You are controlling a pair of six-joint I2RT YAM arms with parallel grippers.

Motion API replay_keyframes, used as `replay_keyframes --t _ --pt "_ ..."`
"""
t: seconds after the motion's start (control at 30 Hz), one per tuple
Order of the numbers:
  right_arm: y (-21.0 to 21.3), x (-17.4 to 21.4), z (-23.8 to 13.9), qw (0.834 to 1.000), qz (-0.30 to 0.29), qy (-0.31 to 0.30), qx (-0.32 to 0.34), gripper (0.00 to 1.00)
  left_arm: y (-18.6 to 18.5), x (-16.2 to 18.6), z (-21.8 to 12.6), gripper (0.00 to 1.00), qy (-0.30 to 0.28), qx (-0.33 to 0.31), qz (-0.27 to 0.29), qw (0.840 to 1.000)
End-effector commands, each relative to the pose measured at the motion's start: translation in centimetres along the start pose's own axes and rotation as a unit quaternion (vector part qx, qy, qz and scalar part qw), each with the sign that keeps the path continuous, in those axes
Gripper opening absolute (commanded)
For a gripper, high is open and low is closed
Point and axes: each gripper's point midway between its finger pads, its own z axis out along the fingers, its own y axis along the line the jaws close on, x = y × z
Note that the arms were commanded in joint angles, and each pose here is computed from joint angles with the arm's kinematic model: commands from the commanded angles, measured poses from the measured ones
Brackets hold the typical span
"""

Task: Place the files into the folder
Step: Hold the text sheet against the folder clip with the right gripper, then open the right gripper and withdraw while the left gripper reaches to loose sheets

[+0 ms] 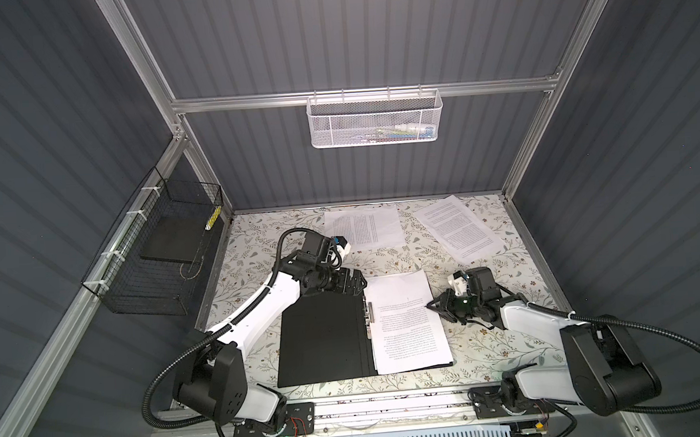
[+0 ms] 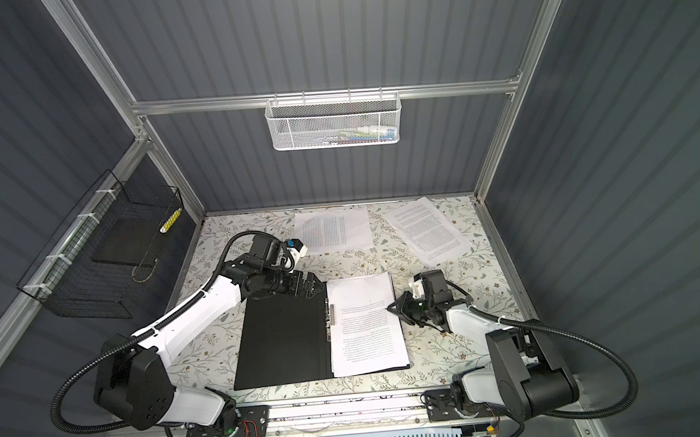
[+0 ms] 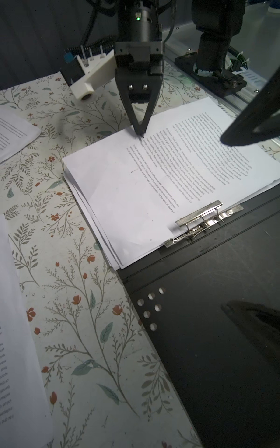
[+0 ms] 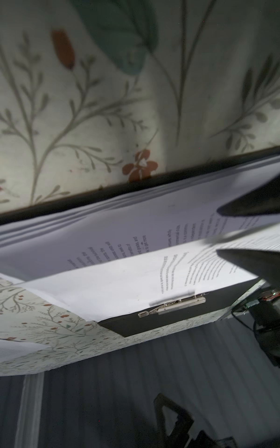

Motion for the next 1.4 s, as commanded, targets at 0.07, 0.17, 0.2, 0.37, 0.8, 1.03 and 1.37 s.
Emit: replay_keyframes --t 0.07,0.17,0.2,0.37,0.8,1.03,1.37 --pt "-0.3 -1.3 -1.2 0.998 -0.013 -0.039 0.041 0.74 2.3 -1.9 1.0 1.0 -0.027 -0.013 -0.121 0.992" --pt "-0.4 -2.6 -1.9 0.995 -0.027 -0.067 0.069 0.85 3.4 -3.9 2.0 1.0 -0.063 0.017 -0.207 0.976" --pt "-0.2 -3.0 -2.1 0.994 -0.032 -0.073 0.072 0.88 3.7 -4.6 2.2 1.0 -0.078 0.019 -0.224 0.971" --pt "1.2 -5.5 -2.8 0.988 -0.071 -0.107 0.083 0.99 5.3 -7.3 6.1 0.99 -0.096 0.035 -0.325 0.94" --pt "4.9 -7.6 -2.0 0.988 -0.113 -0.102 0.009 0.99 8.8 -11.7 15.9 0.92 -0.172 0.018 -0.456 0.873" --pt "4.5 -7.6 -1.6 0.991 -0.095 -0.088 -0.022 0.99 11.0 -11.9 18.3 0.92 -0.216 0.009 -0.525 0.823" --pt "3.9 -7.8 -1.4 0.993 -0.072 -0.08 -0.041 0.99 14.0 -12.8 21.9 0.93 -0.262 0.015 -0.562 0.785"
